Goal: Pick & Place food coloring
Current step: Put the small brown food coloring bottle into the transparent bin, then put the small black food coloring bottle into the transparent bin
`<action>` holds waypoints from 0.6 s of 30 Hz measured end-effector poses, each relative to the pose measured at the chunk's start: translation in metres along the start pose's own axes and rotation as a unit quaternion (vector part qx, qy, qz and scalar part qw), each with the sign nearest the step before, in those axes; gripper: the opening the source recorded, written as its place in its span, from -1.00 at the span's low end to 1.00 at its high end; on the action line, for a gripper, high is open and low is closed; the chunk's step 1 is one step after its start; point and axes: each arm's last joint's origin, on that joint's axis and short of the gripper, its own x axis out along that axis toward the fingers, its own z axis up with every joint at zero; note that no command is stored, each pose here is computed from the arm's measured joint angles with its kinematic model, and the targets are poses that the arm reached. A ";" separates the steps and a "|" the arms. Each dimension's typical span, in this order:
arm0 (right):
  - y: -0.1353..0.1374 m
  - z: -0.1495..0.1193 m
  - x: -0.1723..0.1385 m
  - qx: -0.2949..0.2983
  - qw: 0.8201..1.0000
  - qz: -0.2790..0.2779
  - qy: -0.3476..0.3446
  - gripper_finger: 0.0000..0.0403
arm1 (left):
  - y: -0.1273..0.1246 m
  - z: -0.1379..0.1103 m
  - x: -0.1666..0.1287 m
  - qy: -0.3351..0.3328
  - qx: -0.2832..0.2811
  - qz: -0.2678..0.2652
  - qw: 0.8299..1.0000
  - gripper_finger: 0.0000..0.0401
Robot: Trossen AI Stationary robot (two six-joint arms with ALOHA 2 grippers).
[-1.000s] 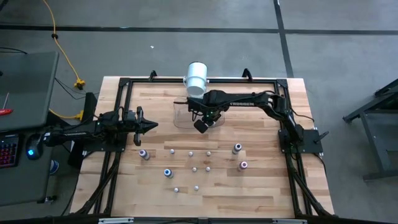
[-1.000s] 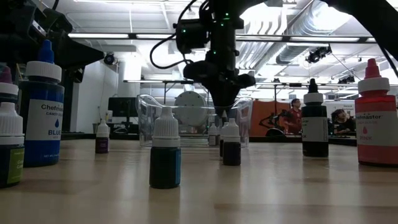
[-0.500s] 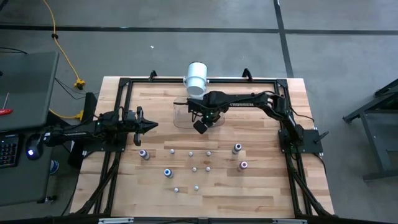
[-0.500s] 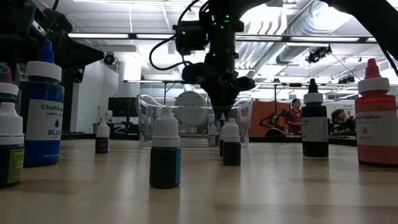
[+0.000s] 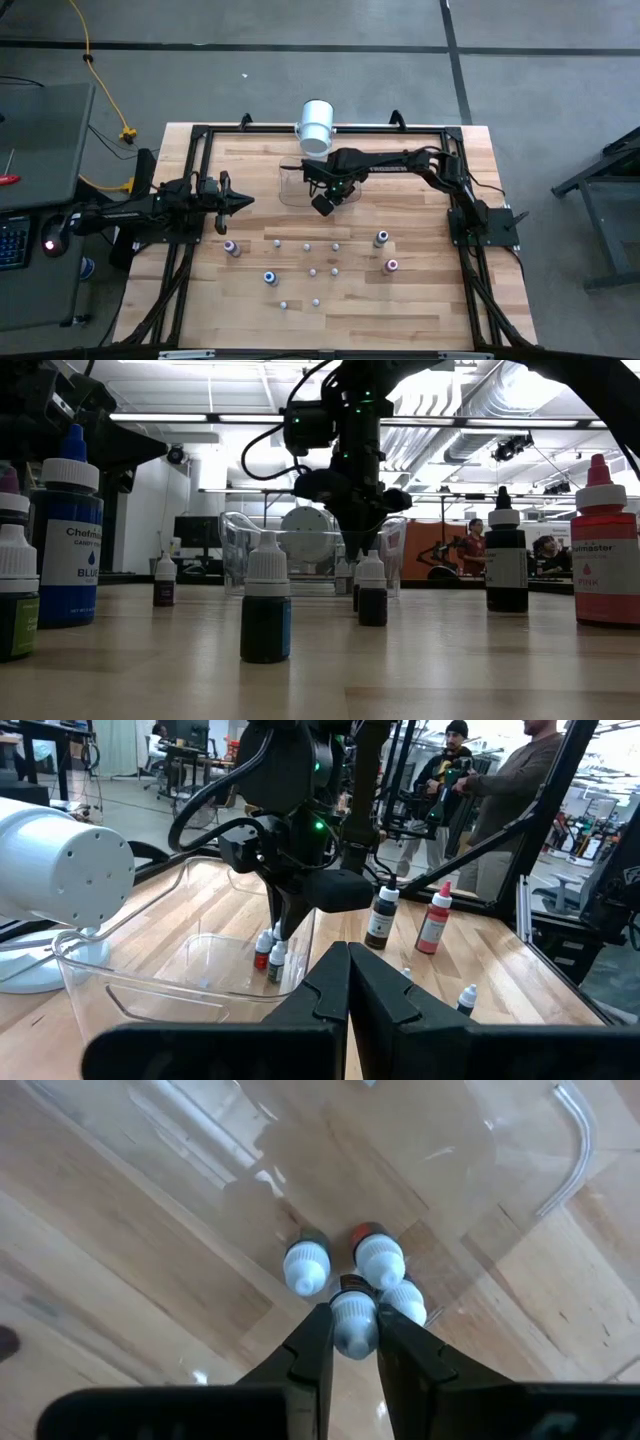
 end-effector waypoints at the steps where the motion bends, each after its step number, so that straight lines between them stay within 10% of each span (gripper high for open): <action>1: 0.000 0.000 0.000 0.000 1.000 0.000 0.000 -0.72 | 0.000 0.000 0.000 0.000 0.000 0.000 1.000 -1.00; 18: 0.000 0.000 0.000 -0.003 1.000 0.001 0.000 -0.58 | 0.000 0.000 0.000 0.000 0.000 0.000 1.000 -1.00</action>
